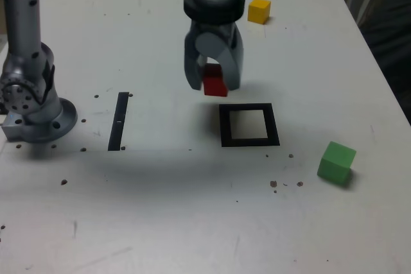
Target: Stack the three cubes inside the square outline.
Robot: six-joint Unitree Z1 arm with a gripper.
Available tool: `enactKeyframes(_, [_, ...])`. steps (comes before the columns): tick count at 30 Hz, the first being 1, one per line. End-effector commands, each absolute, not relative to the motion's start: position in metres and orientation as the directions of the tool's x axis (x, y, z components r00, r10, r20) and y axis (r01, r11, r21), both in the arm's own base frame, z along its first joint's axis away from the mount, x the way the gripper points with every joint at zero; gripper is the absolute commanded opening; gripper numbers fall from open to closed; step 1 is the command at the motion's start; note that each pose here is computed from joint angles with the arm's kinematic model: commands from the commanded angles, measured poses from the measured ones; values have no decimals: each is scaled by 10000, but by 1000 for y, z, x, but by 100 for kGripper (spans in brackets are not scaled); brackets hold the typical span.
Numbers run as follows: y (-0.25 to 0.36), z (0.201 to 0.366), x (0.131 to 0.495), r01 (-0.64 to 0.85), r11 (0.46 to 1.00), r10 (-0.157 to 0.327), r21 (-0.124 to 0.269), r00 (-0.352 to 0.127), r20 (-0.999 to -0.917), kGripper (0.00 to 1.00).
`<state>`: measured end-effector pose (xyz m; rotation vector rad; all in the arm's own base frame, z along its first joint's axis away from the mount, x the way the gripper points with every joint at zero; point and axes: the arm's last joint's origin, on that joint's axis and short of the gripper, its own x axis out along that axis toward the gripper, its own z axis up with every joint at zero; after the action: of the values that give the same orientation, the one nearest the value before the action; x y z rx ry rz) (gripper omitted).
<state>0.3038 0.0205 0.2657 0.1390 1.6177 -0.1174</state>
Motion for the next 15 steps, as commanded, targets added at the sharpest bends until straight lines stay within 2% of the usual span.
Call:
enactKeyframes(1, [17,264,308,1509,9885,146,85,-397,-9991,31])
enactKeyframes(15, [-1,245,327,668,9978,-43,-51,-125,-9999,31])
